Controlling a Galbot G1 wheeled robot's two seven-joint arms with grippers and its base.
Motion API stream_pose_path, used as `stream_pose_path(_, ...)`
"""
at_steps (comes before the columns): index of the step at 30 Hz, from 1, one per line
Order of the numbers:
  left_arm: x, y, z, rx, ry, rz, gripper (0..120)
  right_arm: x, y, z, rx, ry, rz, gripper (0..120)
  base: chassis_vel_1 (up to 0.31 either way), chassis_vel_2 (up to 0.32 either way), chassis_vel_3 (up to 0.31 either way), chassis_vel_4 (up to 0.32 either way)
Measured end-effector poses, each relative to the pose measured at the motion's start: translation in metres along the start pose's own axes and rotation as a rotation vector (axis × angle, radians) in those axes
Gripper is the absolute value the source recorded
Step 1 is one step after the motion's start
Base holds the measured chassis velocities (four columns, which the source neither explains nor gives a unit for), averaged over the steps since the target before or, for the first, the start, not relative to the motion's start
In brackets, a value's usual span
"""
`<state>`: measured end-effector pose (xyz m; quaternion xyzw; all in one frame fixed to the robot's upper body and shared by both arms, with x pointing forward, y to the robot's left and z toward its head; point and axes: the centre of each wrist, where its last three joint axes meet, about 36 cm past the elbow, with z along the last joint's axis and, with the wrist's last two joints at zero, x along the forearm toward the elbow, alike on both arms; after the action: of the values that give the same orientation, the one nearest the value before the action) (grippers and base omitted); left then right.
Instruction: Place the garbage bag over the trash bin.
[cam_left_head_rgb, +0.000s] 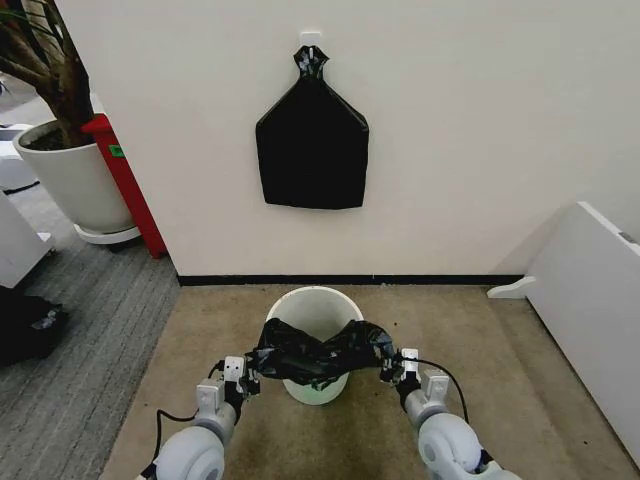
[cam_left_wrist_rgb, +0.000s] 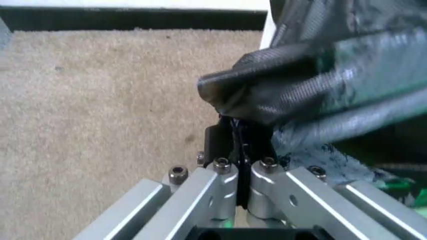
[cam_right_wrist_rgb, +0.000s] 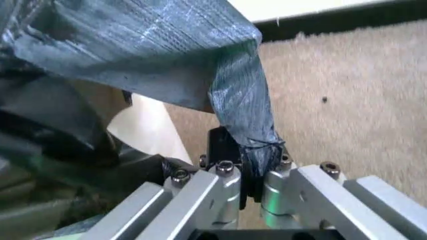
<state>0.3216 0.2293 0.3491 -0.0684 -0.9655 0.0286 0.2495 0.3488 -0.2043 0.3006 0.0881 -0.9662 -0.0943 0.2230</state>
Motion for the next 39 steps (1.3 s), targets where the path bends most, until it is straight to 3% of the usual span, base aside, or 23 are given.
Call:
stream_pose_path(6,0.005,-0.001,-0.01,0.0,-0.032,0.016,0,0.001,0.003,-0.015,0.021,-0.04,-0.038,0,0.0,0.0,0.0,0.0)
stream_pose_path(12,0.007,0.003,-0.01,0.013,-0.026,0.016,0,-0.012,-0.004,-0.015,0.046,-0.006,-0.049,0,0.0,0.0,0.0,0.0)
stream_pose_path(28,-0.03,-0.001,-0.011,0.23,0.093,0.01,0,-0.051,-0.02,-0.031,0.085,0.101,-0.121,0,0.0,0.0,0.0,0.0)
stream_pose_path(30,-0.036,-0.007,-0.005,0.313,0.156,-0.017,0,-0.057,-0.03,-0.028,0.099,0.174,-0.133,0,0.0,0.0,0.0,0.0)
stream_pose_path(39,-0.038,-0.015,-0.001,0.36,0.199,-0.035,0,-0.053,-0.033,-0.027,0.11,0.206,-0.14,0,0.0,0.0,0.0,0.0)
